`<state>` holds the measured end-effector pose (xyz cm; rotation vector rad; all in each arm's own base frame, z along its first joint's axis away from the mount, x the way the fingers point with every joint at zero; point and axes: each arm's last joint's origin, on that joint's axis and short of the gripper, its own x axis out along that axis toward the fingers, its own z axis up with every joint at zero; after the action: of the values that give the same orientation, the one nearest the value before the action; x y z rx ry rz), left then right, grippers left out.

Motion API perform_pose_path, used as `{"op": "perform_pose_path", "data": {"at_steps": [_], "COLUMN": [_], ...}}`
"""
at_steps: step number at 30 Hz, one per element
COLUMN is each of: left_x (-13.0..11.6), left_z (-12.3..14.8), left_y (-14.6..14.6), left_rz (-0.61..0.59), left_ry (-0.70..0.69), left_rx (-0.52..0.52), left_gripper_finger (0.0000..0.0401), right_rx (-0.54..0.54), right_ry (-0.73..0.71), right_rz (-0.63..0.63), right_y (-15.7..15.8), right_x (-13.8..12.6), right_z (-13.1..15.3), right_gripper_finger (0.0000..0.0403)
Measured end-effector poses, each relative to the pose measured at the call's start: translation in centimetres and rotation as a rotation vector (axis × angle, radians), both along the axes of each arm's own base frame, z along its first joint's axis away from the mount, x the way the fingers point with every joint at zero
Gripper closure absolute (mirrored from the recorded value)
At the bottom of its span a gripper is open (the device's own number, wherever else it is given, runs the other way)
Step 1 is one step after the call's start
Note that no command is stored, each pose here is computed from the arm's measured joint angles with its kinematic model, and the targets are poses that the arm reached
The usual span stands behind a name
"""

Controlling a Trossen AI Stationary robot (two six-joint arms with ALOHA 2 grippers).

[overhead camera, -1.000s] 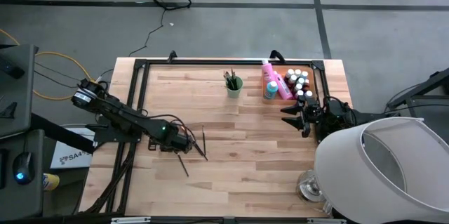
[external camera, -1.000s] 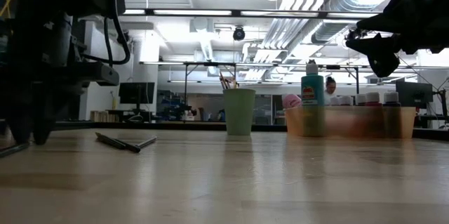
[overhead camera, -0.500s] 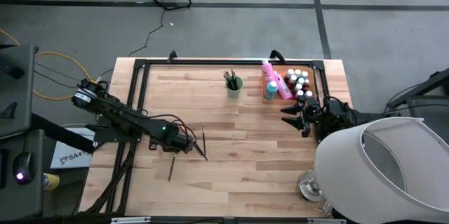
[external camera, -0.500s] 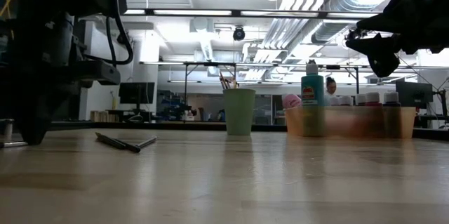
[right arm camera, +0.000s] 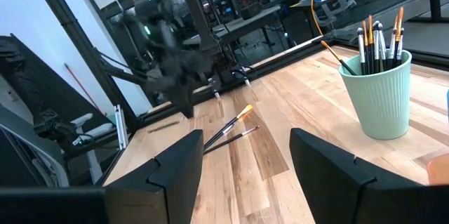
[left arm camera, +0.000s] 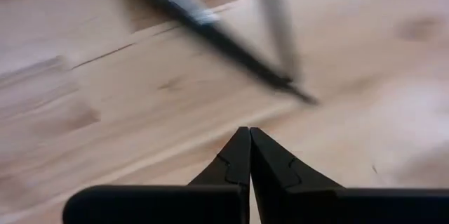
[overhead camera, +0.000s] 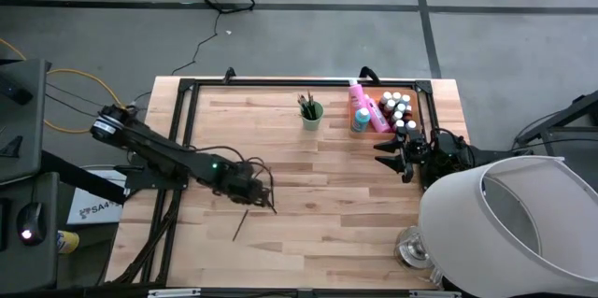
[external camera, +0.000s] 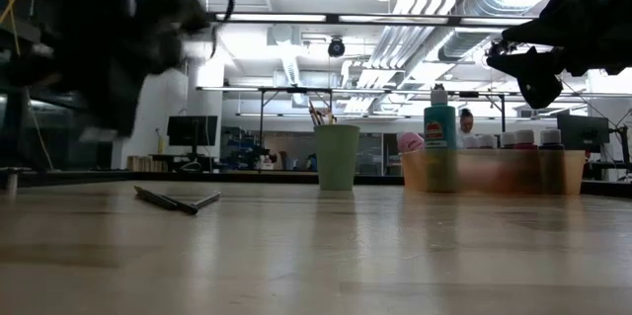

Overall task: Pick & Place Paint Supplies
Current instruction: Put the bottom silver paintbrush into the green cup

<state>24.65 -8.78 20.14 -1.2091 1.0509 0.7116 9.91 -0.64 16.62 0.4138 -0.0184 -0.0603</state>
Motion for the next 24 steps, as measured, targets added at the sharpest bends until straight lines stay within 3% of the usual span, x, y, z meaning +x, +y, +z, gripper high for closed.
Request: {"op": "perform_pose_path", "data": {"at_steps": [5, 10, 15, 24], "left_x": [1.2, 2.9, 4.4, 6.0], "left_z": [4.0, 8.4, 11.4, 13.0], "left_y": [0.7, 3.1, 6.1, 11.7], "left_rz": [-0.099, -0.180, -0.280, -0.297], "left_ry": [-0.167, -0.339, -0.427, -0.496], "left_rx": [0.132, 0.372, 0.598, 0.900], "left_gripper_finger": [0.0401, 0.0401, 0.0401, 0.0401], "right_rx": [0.000, 0.000, 0.000, 0.000], "right_ry": [0.000, 0.001, 0.000, 0.000], "right_rz": [0.000, 0.000, 0.000, 0.000], "right_y": [0.0, 0.0, 0.0, 0.0], "right_x": [0.0, 0.0, 0.0, 0.0], "right_z": [0.0, 0.0, 0.0, 0.0], "right_gripper_finger": [0.0196, 0.0196, 0.0196, 0.0196]}}
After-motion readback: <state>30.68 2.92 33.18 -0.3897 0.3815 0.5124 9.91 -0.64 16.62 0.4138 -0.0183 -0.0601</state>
